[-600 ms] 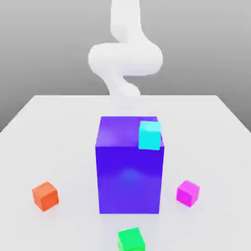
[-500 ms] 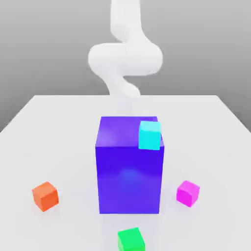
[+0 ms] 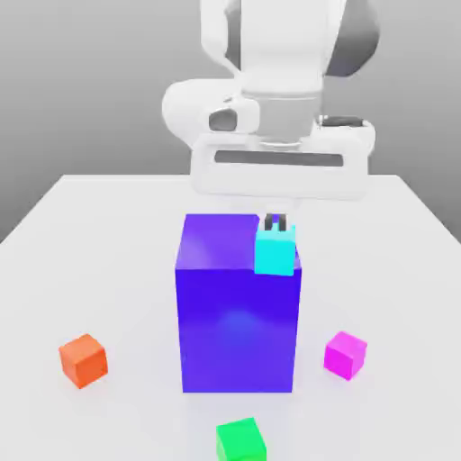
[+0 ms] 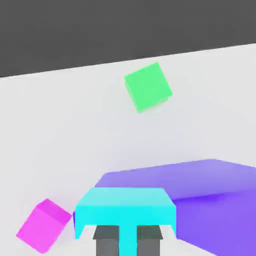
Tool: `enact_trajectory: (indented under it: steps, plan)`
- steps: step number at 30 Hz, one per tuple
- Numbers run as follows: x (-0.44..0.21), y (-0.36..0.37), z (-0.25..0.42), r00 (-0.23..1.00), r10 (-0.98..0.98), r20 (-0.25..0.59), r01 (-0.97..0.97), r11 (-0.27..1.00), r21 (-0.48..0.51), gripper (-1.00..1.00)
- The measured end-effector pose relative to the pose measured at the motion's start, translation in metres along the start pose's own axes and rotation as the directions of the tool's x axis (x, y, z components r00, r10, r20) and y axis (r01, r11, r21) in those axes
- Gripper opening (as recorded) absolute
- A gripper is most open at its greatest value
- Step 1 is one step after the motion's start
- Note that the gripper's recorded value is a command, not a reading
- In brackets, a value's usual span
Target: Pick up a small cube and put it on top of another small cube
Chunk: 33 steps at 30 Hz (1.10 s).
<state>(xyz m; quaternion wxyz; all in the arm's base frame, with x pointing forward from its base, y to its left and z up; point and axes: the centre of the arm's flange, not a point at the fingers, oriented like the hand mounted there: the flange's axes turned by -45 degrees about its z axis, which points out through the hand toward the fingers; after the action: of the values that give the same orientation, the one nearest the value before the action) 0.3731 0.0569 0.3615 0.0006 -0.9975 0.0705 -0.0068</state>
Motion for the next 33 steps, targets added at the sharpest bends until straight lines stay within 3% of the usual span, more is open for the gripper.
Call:
enact_trajectory:
  steps: [5, 14, 24, 33]
  plan:
    - [-0.002, -0.008, -0.047, 1.000, 0.002, 0.011, -0.002, 1.000, -0.004, -1.00]
    - [-0.074, -0.156, -0.027, 0.999, -0.010, -0.039, 0.009, 1.000, -0.025, -1.00]
    - [-0.224, -0.271, 0.017, 0.997, -0.024, -0.071, 0.023, 1.000, -0.013, -1.00]
    - [-0.392, -0.300, 0.062, 0.997, -0.032, -0.070, 0.033, 0.999, 0.008, -1.00]
